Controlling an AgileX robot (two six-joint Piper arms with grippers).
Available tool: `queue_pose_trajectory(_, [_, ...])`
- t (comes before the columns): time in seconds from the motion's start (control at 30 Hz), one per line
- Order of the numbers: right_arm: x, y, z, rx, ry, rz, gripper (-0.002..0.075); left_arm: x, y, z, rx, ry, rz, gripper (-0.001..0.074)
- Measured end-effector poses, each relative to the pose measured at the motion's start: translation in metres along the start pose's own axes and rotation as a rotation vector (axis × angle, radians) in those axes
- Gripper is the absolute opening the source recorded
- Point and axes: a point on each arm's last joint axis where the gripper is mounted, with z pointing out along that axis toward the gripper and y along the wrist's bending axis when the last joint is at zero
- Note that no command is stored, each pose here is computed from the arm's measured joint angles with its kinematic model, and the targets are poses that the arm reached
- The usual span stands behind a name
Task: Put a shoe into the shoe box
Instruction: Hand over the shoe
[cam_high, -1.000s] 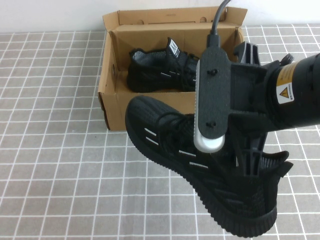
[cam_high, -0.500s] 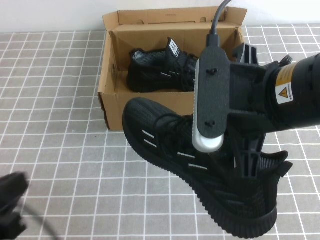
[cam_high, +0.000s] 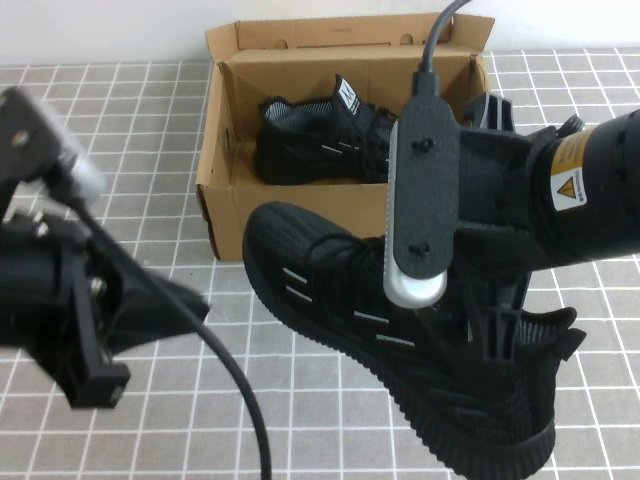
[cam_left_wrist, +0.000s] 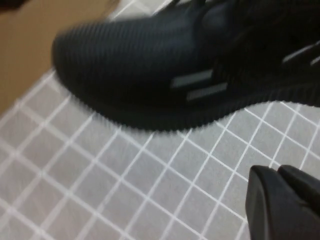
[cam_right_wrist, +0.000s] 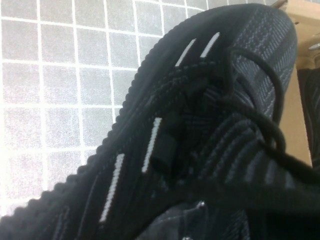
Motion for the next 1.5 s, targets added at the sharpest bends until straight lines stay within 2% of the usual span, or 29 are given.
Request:
queue_pose_trajectory(0.17, [0.000, 0.001, 0.000, -0.007, 0.001, 0.004, -0.0005, -0.020, 0.013, 0.006, 0.063, 0.005, 0.176, -0.0001])
queue_pose_trajectory(0.53, [0.001, 0.002, 0.000, -0.021, 0.012, 0.005, -0.0005, -0.053, 0.055, 0.028, 0.092, 0.001, 0.297, -0.0001])
queue_pose_trajectory(0.63, [0.001, 0.002, 0.000, -0.022, 0.013, 0.005, -0.0005, -0.055, 0.054, 0.036, 0.114, 0.008, 0.333, -0.0001])
queue_pose_trajectory(0.87, [0.001, 0.002, 0.000, -0.022, 0.013, 0.005, -0.0005, -0.063, 0.031, 0.048, 0.198, -0.002, 0.489, 0.0009])
queue_pose_trajectory(0.93, [0.001, 0.002, 0.000, -0.022, 0.013, 0.005, -0.0005, -0.063, 0.029, 0.050, 0.206, -0.001, 0.504, 0.0055])
queue_pose_trajectory(0.97, [0.001, 0.002, 0.000, -0.022, 0.014, 0.005, -0.0005, -0.063, 0.028, 0.050, 0.206, 0.006, 0.511, 0.0102])
queue_pose_trajectory(1.03, [0.001, 0.002, 0.000, -0.022, 0.014, 0.005, -0.0005, -0.062, 0.028, 0.050, 0.203, 0.014, 0.520, 0.0223])
queue_pose_trajectory(1.1, [0.001, 0.002, 0.000, -0.022, 0.014, 0.005, -0.0005, -0.062, 0.028, 0.051, 0.205, 0.016, 0.523, 0.0385])
queue_pose_trajectory(1.2, [0.001, 0.002, 0.000, -0.023, 0.015, 0.005, -0.0005, -0.063, 0.029, 0.051, 0.196, 0.007, 0.520, 0.0541])
queue_pose_trajectory(1.3, [0.001, 0.002, 0.000, -0.023, 0.015, 0.005, -0.0005, -0.064, 0.030, 0.054, 0.207, -0.005, 0.541, 0.0592])
queue_pose_trajectory(1.5, [0.001, 0.002, 0.000, -0.022, 0.016, 0.004, -0.0005, -0.065, 0.036, 0.071, 0.273, -0.040, 0.534, 0.0609])
